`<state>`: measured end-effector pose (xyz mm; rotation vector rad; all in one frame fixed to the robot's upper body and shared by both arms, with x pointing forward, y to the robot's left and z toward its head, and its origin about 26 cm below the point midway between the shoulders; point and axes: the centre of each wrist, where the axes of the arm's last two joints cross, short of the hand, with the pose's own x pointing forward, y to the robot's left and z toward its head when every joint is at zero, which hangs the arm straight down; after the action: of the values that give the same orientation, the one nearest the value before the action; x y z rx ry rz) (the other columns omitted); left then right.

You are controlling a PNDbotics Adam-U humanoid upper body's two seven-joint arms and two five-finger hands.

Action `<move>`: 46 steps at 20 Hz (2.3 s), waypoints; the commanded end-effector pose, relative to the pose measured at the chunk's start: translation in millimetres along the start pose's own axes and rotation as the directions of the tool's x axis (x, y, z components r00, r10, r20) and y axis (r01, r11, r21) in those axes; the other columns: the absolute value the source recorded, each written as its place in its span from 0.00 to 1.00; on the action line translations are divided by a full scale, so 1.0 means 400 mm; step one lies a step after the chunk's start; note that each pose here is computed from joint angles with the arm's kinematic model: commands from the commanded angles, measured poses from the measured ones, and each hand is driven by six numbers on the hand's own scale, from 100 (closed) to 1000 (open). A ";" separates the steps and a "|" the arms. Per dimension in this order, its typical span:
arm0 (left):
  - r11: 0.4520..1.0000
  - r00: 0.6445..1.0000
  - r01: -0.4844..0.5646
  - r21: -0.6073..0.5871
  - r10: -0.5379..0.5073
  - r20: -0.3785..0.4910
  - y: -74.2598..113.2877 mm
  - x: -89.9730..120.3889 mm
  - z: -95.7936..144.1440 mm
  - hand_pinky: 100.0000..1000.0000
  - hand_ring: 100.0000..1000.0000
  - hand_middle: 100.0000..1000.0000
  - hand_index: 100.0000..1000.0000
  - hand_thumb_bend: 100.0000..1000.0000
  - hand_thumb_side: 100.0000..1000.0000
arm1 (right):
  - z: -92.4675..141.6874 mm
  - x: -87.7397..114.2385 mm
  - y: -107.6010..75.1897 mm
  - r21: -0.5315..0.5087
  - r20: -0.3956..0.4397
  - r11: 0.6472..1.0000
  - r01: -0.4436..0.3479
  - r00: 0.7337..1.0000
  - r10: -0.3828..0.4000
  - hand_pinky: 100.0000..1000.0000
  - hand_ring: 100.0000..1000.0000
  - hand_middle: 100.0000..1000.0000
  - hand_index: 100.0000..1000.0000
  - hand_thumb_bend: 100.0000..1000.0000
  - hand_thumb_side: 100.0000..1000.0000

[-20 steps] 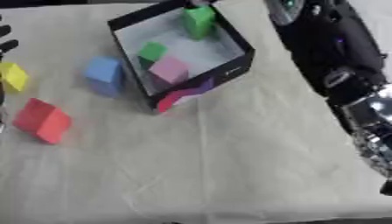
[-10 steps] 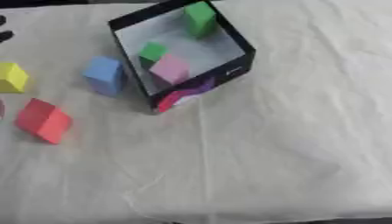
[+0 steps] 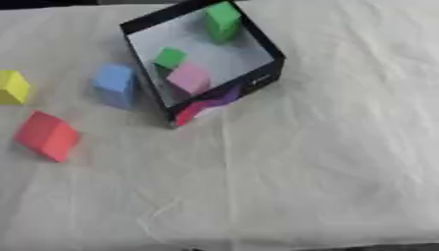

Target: Pick up objects on the table and place them in the box.

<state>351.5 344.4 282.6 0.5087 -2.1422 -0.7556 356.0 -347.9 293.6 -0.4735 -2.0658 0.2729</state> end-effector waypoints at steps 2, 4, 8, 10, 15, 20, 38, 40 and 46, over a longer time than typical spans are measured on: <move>0.910 0.964 0.265 -0.318 -0.249 0.092 0.093 0.093 -0.022 0.81 0.81 0.77 0.81 0.84 0.38 | 0.010 -0.011 -0.035 -0.100 0.000 0.991 0.089 0.996 -0.089 0.70 0.79 0.69 0.76 0.32 0.28; 0.820 0.935 0.353 -0.450 -0.322 0.148 0.104 0.133 -0.028 0.82 0.81 0.77 0.80 0.87 0.31 | 0.017 -0.031 -0.038 -0.114 -0.029 0.986 0.121 0.992 -0.125 0.70 0.79 0.69 0.77 0.32 0.29; 0.645 0.880 0.468 -0.604 -0.400 0.255 0.088 0.192 -0.043 0.83 0.81 0.75 0.77 0.91 0.18 | 0.026 -0.068 -0.046 -0.175 -0.074 0.965 0.196 0.974 -0.212 0.70 0.80 0.70 0.77 0.20 0.43; 0.573 0.853 0.509 -0.642 -0.433 0.290 0.077 0.206 -0.052 0.84 0.81 0.73 0.76 0.92 0.16 | 0.031 -0.081 -0.052 -0.210 -0.082 0.954 0.214 0.968 -0.235 0.70 0.80 0.70 0.77 0.17 0.47; 0.443 0.797 0.568 -0.694 -0.508 0.327 0.060 0.195 -0.073 0.86 0.79 0.74 0.75 0.95 0.14 | 0.042 -0.105 -0.054 -0.242 -0.112 0.949 0.203 0.965 -0.235 0.70 0.79 0.69 0.77 0.25 0.40; 0.404 0.790 0.544 -0.735 -0.541 0.288 0.051 0.141 -0.080 0.85 0.77 0.71 0.76 0.93 0.14 | 0.050 -0.116 -0.040 -0.228 -0.123 0.952 0.204 0.964 -0.236 0.70 0.79 0.69 0.77 0.27 0.40; 0.434 0.871 0.357 -0.827 -0.475 0.127 0.013 -0.010 -0.094 0.85 0.77 0.70 0.76 0.82 0.03 | 0.052 -0.134 -0.017 -0.216 -0.159 0.954 0.209 0.956 -0.245 0.69 0.78 0.68 0.76 0.29 0.39; 0.417 0.873 0.346 -0.841 -0.471 0.126 0.012 -0.015 -0.091 0.85 0.77 0.70 0.76 0.82 0.05 | 0.052 -0.135 -0.017 -0.220 -0.161 0.953 0.207 0.956 -0.245 0.69 0.78 0.68 0.76 0.29 0.39; 0.458 0.912 0.295 -0.838 -0.397 0.104 0.047 0.010 -0.055 0.85 0.76 0.67 0.73 0.81 0.15 | 0.054 -0.138 -0.021 -0.225 -0.169 0.954 0.199 0.956 -0.239 0.70 0.78 0.67 0.76 0.29 0.39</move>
<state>374.6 340.4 283.3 0.3688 -1.2683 -1.8329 363.0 -375.8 231.9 -0.3445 -1.9168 -0.1263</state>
